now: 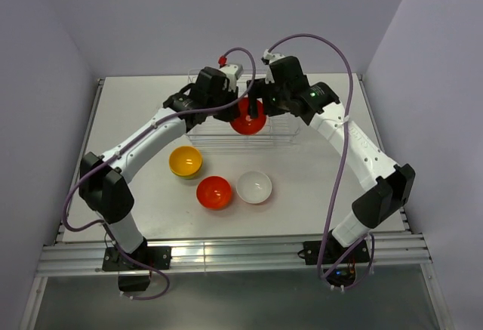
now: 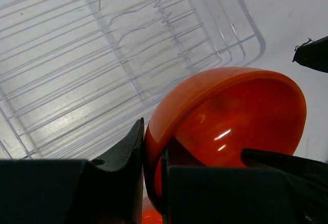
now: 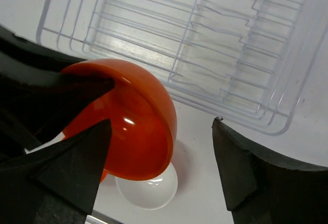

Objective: Load the bowls into the dish rack

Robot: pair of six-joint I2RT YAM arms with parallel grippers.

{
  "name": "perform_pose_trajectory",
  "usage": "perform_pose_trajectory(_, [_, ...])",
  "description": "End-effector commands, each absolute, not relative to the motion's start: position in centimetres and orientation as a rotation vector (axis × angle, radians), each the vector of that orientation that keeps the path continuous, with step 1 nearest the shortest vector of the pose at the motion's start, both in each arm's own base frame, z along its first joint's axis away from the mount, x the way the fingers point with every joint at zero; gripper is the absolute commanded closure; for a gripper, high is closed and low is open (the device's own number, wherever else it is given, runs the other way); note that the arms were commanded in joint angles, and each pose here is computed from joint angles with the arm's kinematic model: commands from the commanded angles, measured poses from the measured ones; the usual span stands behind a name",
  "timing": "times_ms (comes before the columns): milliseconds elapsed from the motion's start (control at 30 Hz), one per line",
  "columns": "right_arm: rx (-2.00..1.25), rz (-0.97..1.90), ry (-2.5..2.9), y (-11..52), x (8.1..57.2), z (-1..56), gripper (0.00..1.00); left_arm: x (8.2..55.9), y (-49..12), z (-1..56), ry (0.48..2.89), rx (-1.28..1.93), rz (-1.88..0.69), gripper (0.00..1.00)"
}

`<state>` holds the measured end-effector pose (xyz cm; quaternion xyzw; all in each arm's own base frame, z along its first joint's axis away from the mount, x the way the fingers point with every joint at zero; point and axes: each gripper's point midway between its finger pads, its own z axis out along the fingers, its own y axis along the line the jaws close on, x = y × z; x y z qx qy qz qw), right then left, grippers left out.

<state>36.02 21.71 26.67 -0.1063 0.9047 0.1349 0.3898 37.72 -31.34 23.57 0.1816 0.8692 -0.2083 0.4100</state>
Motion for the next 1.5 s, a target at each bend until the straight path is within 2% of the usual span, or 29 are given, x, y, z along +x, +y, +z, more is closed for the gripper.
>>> perform_pose_trajectory(0, [-0.345,0.482,2.179,22.2,35.7,31.2,0.08,37.9,-31.0,28.9,2.064,0.402,-0.731,1.0])
perform_pose_trajectory(67, [-0.401,0.546,2.148,22.1,34.9,32.2,0.0,37.3,-31.2,30.2,2.027,0.433,-0.855,1.0])
perform_pose_trajectory(233, [-0.557,0.905,2.039,22.4,32.2,35.5,0.0,36.6,-30.5,31.6,1.966,0.481,-1.077,1.0])
perform_pose_trajectory(467, [-0.625,1.199,1.871,23.9,29.5,40.0,0.0,35.1,-29.9,36.0,1.772,0.519,-1.257,1.0])
perform_pose_trajectory(700, [-0.494,1.41,1.858,25.4,28.7,41.1,0.0,33.4,-29.3,39.1,1.614,0.541,-1.394,1.0])
perform_pose_trajectory(1100, [-0.42,1.469,1.876,27.8,27.7,41.2,0.0,32.8,-29.0,39.5,1.595,0.462,-1.458,1.0])
perform_pose_trajectory(1467, [-0.383,1.447,1.907,28.5,28.9,40.4,0.01,32.6,-29.0,39.5,1.595,0.46,-1.471,1.0])
